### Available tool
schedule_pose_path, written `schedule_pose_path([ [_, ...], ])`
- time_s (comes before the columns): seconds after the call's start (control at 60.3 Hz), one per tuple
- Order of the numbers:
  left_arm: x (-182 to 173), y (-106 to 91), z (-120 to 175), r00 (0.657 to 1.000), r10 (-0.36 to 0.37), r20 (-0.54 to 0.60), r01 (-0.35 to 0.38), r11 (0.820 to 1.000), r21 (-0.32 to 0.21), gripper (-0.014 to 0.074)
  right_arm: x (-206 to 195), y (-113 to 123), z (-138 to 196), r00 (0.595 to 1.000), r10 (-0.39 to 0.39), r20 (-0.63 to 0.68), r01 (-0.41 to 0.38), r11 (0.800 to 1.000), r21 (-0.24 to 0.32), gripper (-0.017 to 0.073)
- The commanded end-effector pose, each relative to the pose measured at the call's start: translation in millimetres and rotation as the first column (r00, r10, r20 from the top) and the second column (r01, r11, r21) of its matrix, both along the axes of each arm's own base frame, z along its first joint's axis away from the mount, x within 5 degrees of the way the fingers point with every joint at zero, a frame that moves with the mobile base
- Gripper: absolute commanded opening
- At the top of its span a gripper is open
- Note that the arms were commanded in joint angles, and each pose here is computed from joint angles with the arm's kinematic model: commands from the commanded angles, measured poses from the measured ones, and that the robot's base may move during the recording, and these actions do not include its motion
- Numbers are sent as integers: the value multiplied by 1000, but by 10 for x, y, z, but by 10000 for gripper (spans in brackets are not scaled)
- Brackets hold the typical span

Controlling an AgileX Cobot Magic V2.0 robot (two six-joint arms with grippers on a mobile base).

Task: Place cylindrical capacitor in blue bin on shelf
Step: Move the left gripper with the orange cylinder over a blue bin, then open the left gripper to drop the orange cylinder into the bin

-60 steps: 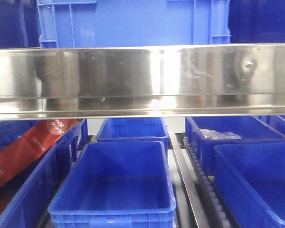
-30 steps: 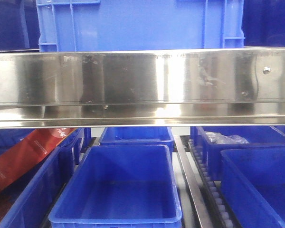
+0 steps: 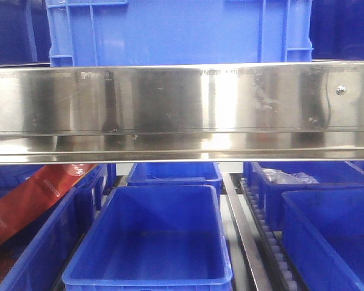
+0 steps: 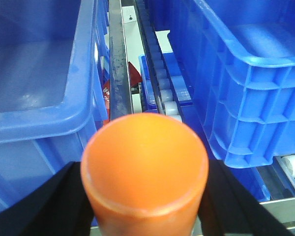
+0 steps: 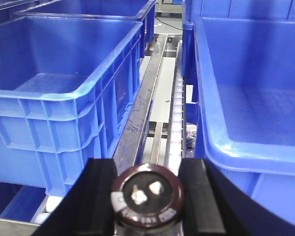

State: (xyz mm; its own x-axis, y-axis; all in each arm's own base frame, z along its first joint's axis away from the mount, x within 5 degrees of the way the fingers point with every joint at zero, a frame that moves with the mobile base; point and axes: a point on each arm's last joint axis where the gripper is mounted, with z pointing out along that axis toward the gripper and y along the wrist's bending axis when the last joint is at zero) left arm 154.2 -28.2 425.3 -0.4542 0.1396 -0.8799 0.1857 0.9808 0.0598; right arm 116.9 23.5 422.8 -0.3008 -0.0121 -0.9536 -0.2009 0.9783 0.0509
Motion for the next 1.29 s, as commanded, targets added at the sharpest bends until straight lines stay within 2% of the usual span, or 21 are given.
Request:
schedule_pose_path([
  [0.0, -14, -14, 48, 999, -11, 32, 11, 1000, -11, -111, -2, -1, 37, 1000, -1, 29, 1, 1000, 1, -63],
  [0.514, -14, -14, 48, 999, -11, 32, 11, 1000, -11, -111, 0, -1, 45, 999, -1, 37, 1, 1000, 2, -63],
  [0.63, 8, -20, 76, 998, -12, 68, 14, 1000, -17, -111, 0, -1, 45, 999, -1, 37, 1, 1000, 2, -63],
  [0.779, 132, -71, 260, 996, -24, 89, 27, 999, -32, -111, 0, -1, 47, 999, -2, 40, 2, 1000, 3, -63],
  [0.928, 356, -334, 603, 977, -149, 154, 150, 989, 6, -111, -1, 4, 44, 999, 2, 35, -2, 1000, 10, -63],
  [1.061, 637, -756, 852, 944, -269, 189, 273, 962, 8, -111, -1, 8, 48, 999, 5, 39, -6, 1000, 10, -63],
  [1.16, 886, -1085, 916, 924, -330, 194, 334, 942, 12, -111, -2, 19, 56, 999, 14, 48, -14, 1000, 12, -63],
  [1.276, 1234, -1419, 867, 912, -363, 189, 368, 930, 14, -111, -2, 33, 67, 998, 25, 60, -26, 1000, 15, -63],
])
